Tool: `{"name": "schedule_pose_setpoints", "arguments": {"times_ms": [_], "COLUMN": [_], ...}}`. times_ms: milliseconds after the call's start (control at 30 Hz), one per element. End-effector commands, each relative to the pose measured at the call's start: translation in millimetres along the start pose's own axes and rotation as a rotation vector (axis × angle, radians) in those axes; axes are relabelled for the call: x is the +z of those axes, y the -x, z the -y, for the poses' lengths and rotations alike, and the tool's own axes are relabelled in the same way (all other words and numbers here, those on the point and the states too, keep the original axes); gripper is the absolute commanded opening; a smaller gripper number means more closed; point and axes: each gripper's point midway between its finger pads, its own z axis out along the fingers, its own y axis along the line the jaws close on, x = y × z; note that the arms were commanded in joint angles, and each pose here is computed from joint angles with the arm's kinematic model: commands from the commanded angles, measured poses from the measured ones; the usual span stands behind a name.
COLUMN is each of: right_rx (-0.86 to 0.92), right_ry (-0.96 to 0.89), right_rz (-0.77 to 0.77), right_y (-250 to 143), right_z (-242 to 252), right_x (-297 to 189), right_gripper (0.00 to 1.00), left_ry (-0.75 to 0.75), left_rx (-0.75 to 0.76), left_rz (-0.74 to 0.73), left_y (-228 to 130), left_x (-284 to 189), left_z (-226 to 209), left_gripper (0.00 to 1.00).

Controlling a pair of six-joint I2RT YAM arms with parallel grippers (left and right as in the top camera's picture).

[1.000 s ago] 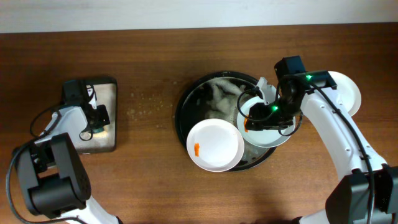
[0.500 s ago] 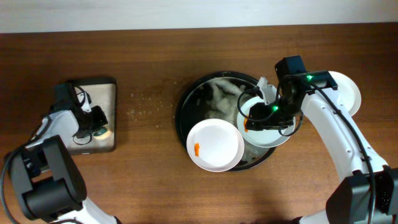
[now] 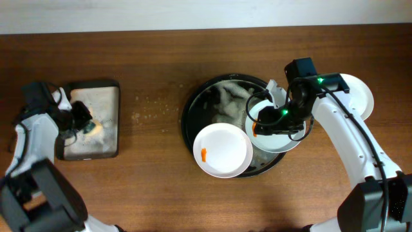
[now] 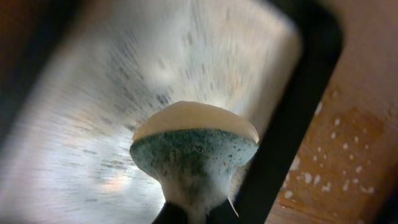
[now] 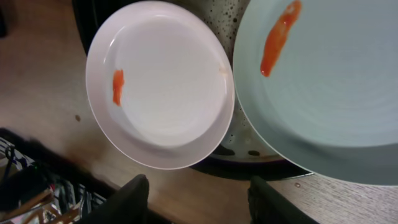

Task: Clean dirty plates on tray and stack at the side

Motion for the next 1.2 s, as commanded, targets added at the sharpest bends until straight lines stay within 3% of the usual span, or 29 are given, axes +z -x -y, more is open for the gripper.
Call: {"name": "schedule_pose_setpoints", "arguments": {"times_ms": [0,167,300,433,533,700,833,933,1067,1167], "right_rx": [0.1,0.149,0.31,0.528,0.592,0.656,0.678,0.666,0.624,0.612], "right_ry": [-0.118,-0.128,-0.251,-0.336,-0.384,-0.392,-0.345,-0.319,-0.191,-0.135], "right_rz": [0.036,0.046,0.097,0.123,0.075,0.022,0.029,0.057,0.087,0.112], "right_y": [1,2,7,5,0,-5,0,9,20,29], "right_z": [16,18,57,115,147,188,197,189,166,157], "right_x": [-8,-9,-20,-30,-15,33,46,35,31,28], "right_gripper": [0.55,0.59,0.6,0.58,0.5,0.39,0.18,0.19,0.05,0.04], "left_ry": [0.16,0.17,0.127,-0.066,-0.169,-0.32,-0.543,-0.586,-0.603,-0.606], "left_rx": [0.308,0.456,0.522,0.703,0.827,0.897,0.899,0.91,0.932,0.936], "left_rz": [0.152,0.126,0.152,0.195,0.174,0.25,0.254,0.226,0.232,0.236], "left_y": [27,13,6,-26,-63,-81,-91,-97,-104,-104], "left_x": [-49,-43,-58,-82,-81,-92,-94,-81,-74,-75], "left_z": [12,46,78,164,216,274,314,323,335,337], "left_gripper": [0.0,0.0,0.0,0.0,0.0,0.0,0.0,0.0,0.0,0.0]}}
